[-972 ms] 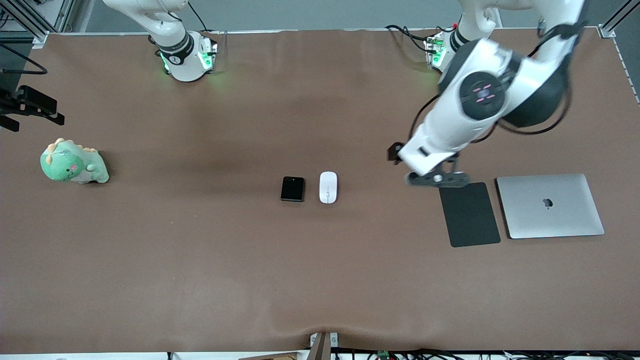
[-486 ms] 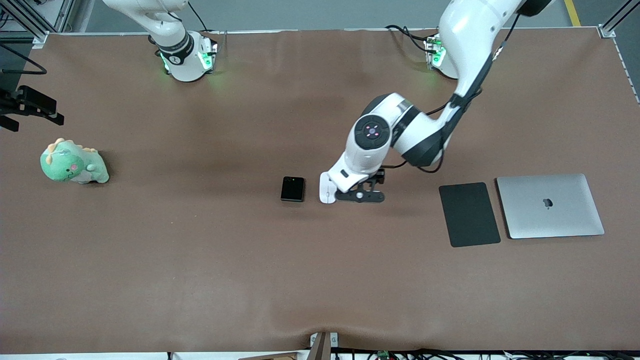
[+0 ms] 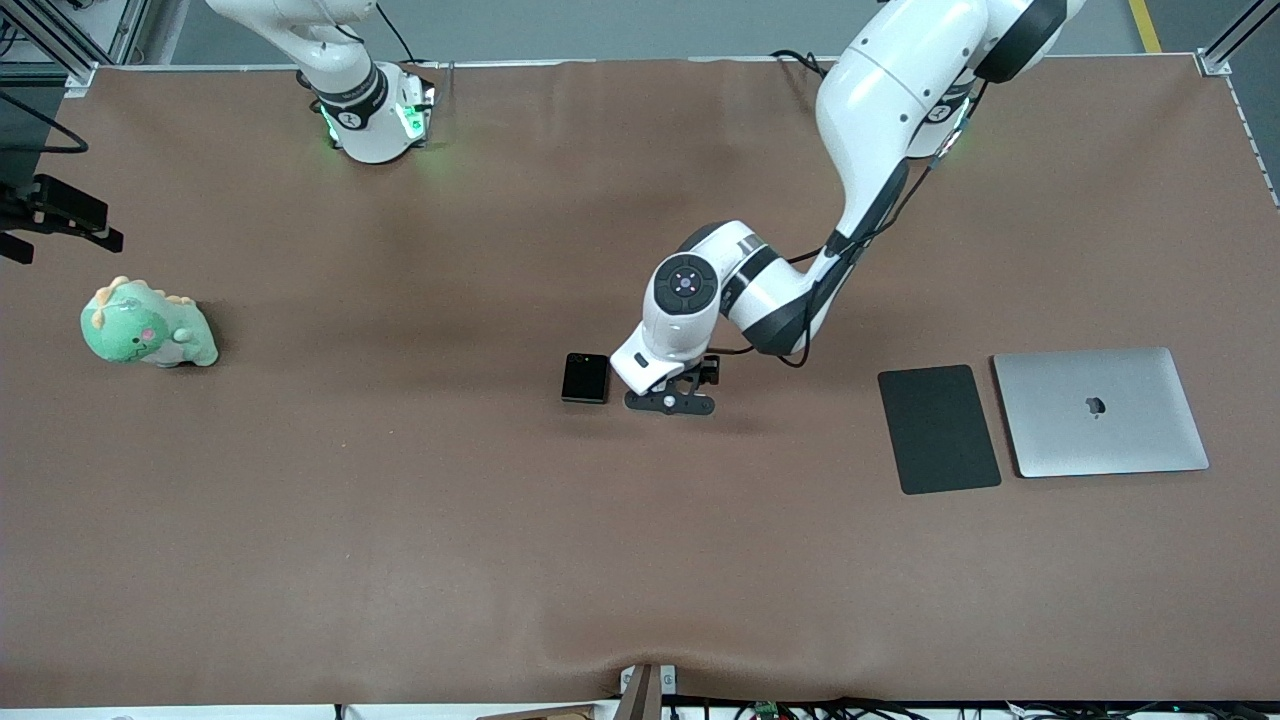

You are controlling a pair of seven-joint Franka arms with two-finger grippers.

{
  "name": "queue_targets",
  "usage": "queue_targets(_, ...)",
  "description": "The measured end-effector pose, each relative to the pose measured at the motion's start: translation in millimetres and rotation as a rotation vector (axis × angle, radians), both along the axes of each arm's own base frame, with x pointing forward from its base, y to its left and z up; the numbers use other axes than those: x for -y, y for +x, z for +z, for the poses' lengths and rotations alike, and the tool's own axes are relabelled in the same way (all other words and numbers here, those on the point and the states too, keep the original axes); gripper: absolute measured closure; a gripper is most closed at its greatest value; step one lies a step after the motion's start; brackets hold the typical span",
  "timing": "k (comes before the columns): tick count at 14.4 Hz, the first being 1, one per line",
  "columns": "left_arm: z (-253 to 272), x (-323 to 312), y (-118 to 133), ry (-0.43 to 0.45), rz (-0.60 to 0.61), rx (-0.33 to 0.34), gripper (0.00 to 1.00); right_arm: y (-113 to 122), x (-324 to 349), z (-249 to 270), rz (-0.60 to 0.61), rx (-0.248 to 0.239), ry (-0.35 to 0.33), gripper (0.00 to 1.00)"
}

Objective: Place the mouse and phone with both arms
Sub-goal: 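Move the left gripper over the white mouse and lower it, then grasp the white mouse with the left gripper while the right gripper reaches out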

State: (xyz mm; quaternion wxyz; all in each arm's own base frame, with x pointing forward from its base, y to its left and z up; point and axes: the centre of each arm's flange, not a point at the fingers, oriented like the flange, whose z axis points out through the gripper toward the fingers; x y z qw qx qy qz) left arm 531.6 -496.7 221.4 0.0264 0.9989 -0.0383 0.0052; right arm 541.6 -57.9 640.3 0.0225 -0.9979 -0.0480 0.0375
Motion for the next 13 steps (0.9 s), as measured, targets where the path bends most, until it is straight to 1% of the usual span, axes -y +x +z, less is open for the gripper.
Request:
queue_targets(1,-10.2,3.6,-2.6,0.002,0.008,0.006,0.0,0.7,3.5,-2.8,-0.006,-0.006,0.0,0.0)
queue_targets(2,-18.6,6.4,-4.0,0.002,0.014,0.007,0.05,2.3,6.3,-7.5,-0.011,-0.015,0.001,0.0)
queue_targets(3,-26.1,8.5,-4.7,0.003,0.018,0.005,0.06,5.1,10.2,-15.5,-0.018,-0.03,0.002,0.0)
queue_targets(4,-32.0,10.7,-5.6,0.004,0.024,0.002,0.07,9.0,16.2,-26.5,-0.028,-0.05,0.004,0.0)
queue_targets(6,-42.2,14.5,-9.6,0.009,0.034,-0.008,0.08,18.6,32.6,-52.9,-0.056,-0.096,0.008,0.0)
queue_targets(7,-45.7,15.3,-10.9,0.011,0.037,-0.011,0.13,23.0,38.2,-64.9,-0.064,-0.117,0.011,0.0)
queue_targets(8,-48.1,15.4,-11.4,0.013,0.039,-0.013,0.14,26.8,40.7,-74.7,-0.068,-0.133,0.012,0.0)
queue_targets(9,-49.0,15.1,-11.3,0.014,0.04,-0.014,0.19,29.7,40.3,-81.6,-0.067,-0.144,0.013,0.0)
queue_targets(11,-48.7,15.2,-11.0,0.013,0.052,-0.014,0.37,34.7,36.1,-91.4,-0.059,-0.156,0.016,0.0)
queue_targets(12,-48.3,16.0,-11.4,0.013,0.06,-0.013,0.37,37.6,32.8,-95.8,-0.053,-0.158,0.017,0.0)
queue_targets(13,-47.3,17.9,-12.3,0.011,0.06,-0.012,0.4,40.9,28.1,-100.8,-0.045,-0.155,0.018,0.0)
